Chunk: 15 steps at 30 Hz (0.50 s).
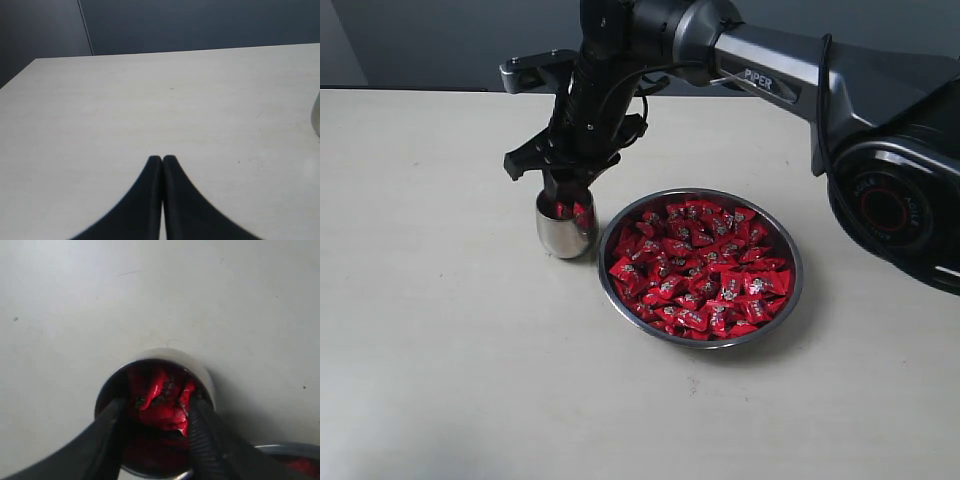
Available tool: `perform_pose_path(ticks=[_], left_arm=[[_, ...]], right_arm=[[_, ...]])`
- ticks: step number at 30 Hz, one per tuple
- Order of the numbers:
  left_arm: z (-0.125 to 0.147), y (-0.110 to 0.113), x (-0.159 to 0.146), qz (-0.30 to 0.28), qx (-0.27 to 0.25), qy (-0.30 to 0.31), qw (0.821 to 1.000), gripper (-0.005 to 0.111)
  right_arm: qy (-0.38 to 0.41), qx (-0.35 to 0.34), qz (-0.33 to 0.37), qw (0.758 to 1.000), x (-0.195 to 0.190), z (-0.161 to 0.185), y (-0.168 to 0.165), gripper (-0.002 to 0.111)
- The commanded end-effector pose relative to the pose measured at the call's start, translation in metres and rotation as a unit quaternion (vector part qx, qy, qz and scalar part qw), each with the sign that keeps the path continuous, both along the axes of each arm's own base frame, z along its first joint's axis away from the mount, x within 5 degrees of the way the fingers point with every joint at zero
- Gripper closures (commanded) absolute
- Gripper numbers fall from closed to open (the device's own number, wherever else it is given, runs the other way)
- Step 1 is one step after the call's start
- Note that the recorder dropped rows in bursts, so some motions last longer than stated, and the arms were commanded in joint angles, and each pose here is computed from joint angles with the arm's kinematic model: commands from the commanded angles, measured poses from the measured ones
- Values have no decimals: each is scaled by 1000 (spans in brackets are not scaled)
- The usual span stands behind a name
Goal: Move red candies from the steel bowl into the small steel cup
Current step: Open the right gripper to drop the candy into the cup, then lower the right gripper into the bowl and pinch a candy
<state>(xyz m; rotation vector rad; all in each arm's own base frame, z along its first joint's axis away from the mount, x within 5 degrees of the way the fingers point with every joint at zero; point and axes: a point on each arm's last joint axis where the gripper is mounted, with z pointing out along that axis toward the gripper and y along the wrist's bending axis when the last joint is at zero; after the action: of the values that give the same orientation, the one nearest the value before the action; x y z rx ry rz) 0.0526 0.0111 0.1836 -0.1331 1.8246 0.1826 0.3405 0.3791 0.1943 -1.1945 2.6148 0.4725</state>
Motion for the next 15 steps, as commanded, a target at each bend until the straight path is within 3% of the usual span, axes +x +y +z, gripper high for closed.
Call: perform_pose_path(ticks=[1,8,11,15], left_arm=[[-1,0,0,-3,1,-4,1000,106],[-1,0,0,-3,1,-4,1000,106],[-1,0,0,-3,1,-4,1000,106],[-1,0,0,-3,1,-4,1000,106]], right_arm=[[-21,4,4,1000,-2,22,-4,69],[-89,-16,-29,995,-5,97,-47,69],[-122,-1,-45,991,-9,106,-70,69],[-161,33,-88,983,-26,90,-120,69]])
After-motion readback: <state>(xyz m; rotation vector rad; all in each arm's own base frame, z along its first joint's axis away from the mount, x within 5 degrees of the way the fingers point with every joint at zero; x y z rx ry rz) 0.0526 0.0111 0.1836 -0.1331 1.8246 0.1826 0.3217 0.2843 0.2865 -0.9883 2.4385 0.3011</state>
